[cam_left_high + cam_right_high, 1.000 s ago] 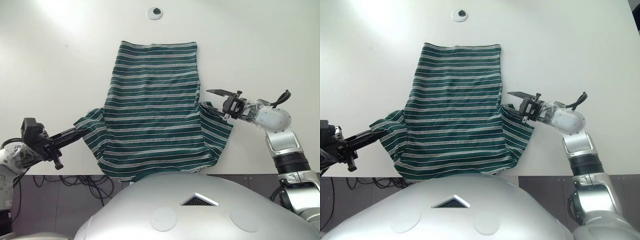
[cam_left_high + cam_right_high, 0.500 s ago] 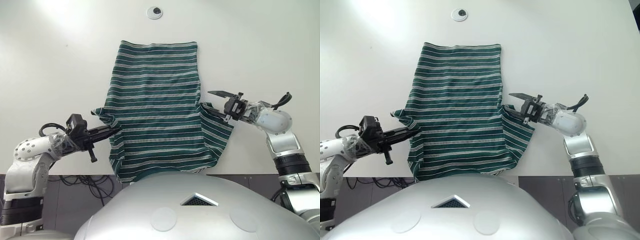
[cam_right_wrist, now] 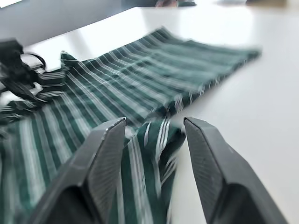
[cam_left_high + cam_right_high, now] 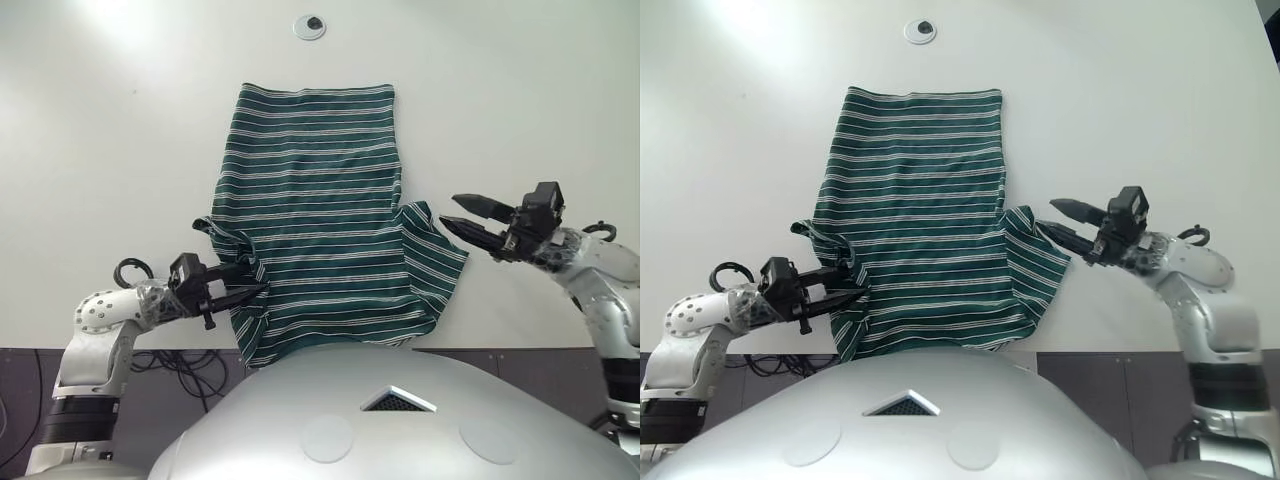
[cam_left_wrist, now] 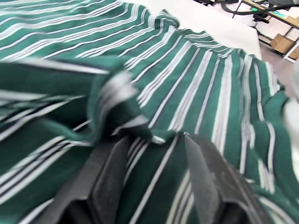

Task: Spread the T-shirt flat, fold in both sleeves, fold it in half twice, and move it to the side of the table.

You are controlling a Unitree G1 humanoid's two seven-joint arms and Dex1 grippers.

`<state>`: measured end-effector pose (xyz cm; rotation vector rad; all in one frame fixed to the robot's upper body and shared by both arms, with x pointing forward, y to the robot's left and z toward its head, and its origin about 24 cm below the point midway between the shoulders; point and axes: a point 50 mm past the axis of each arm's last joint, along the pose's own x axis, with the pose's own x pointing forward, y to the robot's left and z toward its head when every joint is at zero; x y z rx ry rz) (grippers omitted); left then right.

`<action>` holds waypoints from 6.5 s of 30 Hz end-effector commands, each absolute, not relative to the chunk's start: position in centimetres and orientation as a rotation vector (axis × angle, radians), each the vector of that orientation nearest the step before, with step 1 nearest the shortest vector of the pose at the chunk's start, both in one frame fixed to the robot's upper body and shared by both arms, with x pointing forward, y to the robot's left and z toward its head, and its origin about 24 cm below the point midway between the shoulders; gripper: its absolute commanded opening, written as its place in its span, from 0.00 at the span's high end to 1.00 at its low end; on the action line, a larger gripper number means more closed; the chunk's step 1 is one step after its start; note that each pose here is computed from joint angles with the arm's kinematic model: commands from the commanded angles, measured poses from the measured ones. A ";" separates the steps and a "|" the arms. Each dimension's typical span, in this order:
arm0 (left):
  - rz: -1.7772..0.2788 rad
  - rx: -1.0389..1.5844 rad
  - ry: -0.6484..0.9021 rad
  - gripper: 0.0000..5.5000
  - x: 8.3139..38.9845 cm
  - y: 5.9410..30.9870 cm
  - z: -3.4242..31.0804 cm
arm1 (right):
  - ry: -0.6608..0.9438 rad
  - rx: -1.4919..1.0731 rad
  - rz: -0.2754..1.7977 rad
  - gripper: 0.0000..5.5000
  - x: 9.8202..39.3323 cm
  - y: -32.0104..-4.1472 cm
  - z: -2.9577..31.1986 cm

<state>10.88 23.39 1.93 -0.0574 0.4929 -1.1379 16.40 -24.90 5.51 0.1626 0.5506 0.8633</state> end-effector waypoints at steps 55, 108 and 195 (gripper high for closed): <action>-1.352 0.773 0.374 0.27 8.3 25.3 4.5 | 0.678 0.510 1.168 1.00 14.3 -17.6 5.8; -1.527 1.020 0.076 0.96 4.9 25.6 0.1 | 0.328 -0.581 1.589 0.49 9.4 -22.6 2.0; -0.564 -0.016 0.415 0.74 29.9 27.8 6.8 | 0.339 0.249 0.778 0.82 35.8 -10.4 4.5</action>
